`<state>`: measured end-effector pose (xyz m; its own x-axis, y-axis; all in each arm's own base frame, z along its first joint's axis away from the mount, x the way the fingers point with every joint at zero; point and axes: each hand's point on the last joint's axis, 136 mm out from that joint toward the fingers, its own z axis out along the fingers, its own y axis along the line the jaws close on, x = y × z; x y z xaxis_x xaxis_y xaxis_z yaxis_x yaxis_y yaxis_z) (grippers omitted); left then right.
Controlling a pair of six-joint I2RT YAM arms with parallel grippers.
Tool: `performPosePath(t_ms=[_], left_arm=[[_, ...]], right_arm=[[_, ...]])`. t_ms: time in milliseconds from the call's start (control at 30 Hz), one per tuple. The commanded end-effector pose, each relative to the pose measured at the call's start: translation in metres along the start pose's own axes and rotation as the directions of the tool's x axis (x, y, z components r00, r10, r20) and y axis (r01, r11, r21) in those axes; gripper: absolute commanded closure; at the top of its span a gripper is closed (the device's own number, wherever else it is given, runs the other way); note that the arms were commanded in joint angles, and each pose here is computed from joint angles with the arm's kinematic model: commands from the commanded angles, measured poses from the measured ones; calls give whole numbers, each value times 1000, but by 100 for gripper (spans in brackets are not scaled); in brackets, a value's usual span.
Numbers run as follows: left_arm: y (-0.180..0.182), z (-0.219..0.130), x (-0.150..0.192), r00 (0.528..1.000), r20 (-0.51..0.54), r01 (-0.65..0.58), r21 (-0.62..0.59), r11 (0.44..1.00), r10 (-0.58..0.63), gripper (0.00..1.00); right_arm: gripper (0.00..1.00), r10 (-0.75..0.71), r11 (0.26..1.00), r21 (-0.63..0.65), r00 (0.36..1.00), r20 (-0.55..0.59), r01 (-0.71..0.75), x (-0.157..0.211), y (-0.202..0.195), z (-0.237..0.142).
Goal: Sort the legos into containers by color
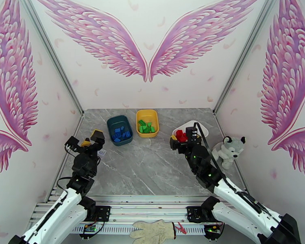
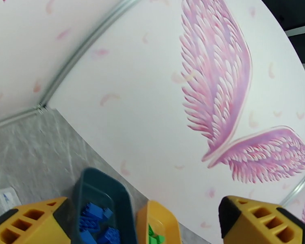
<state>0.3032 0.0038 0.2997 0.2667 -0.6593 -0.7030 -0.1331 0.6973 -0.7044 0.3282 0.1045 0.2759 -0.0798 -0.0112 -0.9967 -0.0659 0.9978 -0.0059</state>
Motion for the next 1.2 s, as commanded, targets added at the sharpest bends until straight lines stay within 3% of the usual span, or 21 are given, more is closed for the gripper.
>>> performPosePath(t_ms=[0, 33, 133, 267, 333, 600, 733, 900, 1100, 1167], left_arm=[[-2, 16, -13, 969, 38, -241, -70, 968, 244, 1], [0, 21, -2, 933, 16, -357, -74, 931, 359, 1], [33, 34, 27, 831, -64, -556, -154, 817, 553, 1], [86, 47, 68, 723, -206, -691, -199, 695, 660, 1], [97, 54, 72, 669, -236, -744, -225, 630, 705, 1], [97, 62, 76, 672, -258, -739, -179, 649, 694, 1], [97, 62, 75, 676, -251, -735, -171, 656, 693, 1], [88, 82, 90, 611, -308, -784, -109, 611, 729, 1], [80, 96, 98, 548, -274, -826, -26, 563, 790, 1], [81, 100, 96, 556, -268, -817, -1, 577, 787, 1]], right_arm=[[1, -76, 984, 158, 996, -35, 81, 31, -38, 22], [1, -77, 976, 199, 995, -64, 88, 45, -49, 29], [1, -74, 940, 320, 986, -146, 118, 79, -83, 43], [1, -81, 915, 377, 980, -182, 145, 110, -105, 49], [1, -68, 912, 388, 983, -173, 132, 123, -110, 48], [1, -82, 941, 323, 993, -86, 106, 135, -102, 58], [1, -72, 956, 274, 988, -136, 108, 141, -97, 66], [1, -55, 962, 258, 987, -148, 92, 143, -97, 67], [1, -34, 973, 218, 982, -183, 74, 148, -97, 76], [1, -30, 979, 195, 983, -180, 66, 150, -95, 76]])
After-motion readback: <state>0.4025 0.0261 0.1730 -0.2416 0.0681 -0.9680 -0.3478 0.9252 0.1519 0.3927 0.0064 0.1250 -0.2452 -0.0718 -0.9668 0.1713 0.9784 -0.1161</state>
